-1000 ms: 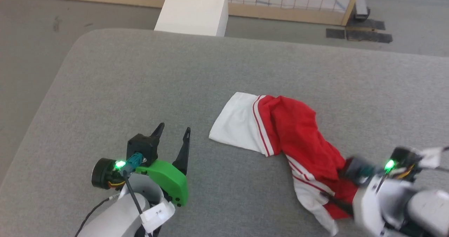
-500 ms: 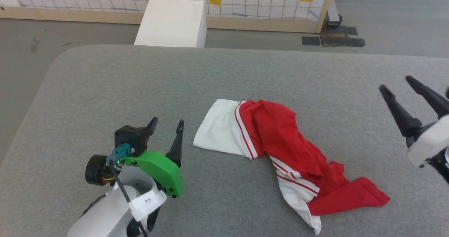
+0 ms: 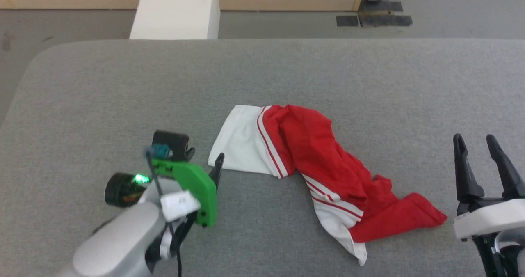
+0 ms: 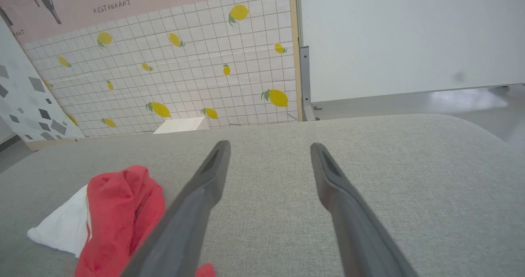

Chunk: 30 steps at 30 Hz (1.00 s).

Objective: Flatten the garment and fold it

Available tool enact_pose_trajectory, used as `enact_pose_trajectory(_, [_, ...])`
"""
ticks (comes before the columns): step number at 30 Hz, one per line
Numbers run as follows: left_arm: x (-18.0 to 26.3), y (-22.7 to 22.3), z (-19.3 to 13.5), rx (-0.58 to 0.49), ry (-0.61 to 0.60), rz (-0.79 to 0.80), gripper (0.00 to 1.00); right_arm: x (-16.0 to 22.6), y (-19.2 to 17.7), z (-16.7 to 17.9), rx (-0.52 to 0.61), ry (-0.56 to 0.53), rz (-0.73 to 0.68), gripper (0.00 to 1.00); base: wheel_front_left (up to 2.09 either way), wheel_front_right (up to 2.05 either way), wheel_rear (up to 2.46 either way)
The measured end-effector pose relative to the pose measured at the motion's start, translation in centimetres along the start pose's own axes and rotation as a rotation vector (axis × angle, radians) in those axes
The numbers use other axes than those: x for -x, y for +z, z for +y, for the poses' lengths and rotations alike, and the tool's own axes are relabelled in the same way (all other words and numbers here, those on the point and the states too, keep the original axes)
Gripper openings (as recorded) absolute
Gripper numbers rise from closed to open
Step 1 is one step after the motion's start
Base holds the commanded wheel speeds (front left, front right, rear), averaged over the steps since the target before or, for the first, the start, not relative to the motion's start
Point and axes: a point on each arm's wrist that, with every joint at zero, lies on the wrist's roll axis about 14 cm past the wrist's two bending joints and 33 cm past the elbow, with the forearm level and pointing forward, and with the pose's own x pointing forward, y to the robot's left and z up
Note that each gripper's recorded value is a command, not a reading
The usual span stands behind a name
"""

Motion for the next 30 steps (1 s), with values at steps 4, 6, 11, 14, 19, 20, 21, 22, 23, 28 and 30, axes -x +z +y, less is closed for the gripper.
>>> enact_pose_trajectory(4, [-1.7,0.0,0.0,-0.051,-0.025,0.161,1.00,0.3,-0.6,-0.1,0.013,-0.023,0.024,1.00,0.00,0.00,0.00])
enact_pose_trajectory(6, [-2.5,-0.6,0.6,-0.090,-0.012,0.275,1.00,0.3,-0.9,-0.1,0.019,-0.024,0.036,1.00,0.00,0.00,0.00])
enact_pose_trajectory(11, [-4.3,-1.5,2.6,-0.152,0.049,0.454,1.00,0.2,-2.0,-0.3,0.024,-0.035,0.067,1.00,0.00,0.00,0.00])
enact_pose_trajectory(14, [-5.2,-3.2,2.8,-0.147,0.048,0.554,1.00,0.2,-2.9,-0.8,0.031,-0.054,0.093,1.00,0.00,0.00,0.00])
enact_pose_trajectory(19, [-6.4,-5.5,2.6,-0.126,0.031,0.641,1.00,0.4,-4.1,-2.2,0.044,-0.100,0.124,1.00,0.00,0.00,0.00])
enact_pose_trajectory(20, [-6.6,-5.7,2.5,-0.113,0.025,0.651,1.00,0.4,-4.3,-2.5,0.048,-0.109,0.130,1.00,0.00,0.00,0.00])
enact_pose_trajectory(21, [-6.8,-6.0,2.4,-0.102,0.019,0.662,1.00,0.4,-4.5,-2.7,0.051,-0.115,0.133,1.00,0.00,0.00,0.00])
enact_pose_trajectory(22, [-7.0,-6.3,2.5,-0.091,0.017,0.675,1.00,0.4,-4.8,-2.9,0.051,-0.122,0.141,1.00,0.00,0.00,0.00])
enact_pose_trajectory(23, [-7.1,-6.5,2.6,-0.086,0.014,0.690,0.99,0.4,-5.0,-3.0,0.050,-0.128,0.146,1.00,0.00,0.00,0.00])
enact_pose_trajectory(28, [-7.1,-6.8,2.3,-0.077,-0.024,0.719,0.00,0.1,-5.6,-3.3,0.058,-0.139,0.160,1.00,0.00,0.00,0.00])
enact_pose_trajectory(30, [-6.8,-6.6,2.3,-0.074,-0.026,0.704,0.00,0.0,-5.7,-3.4,0.064,-0.140,0.163,1.00,0.00,0.00,0.00])
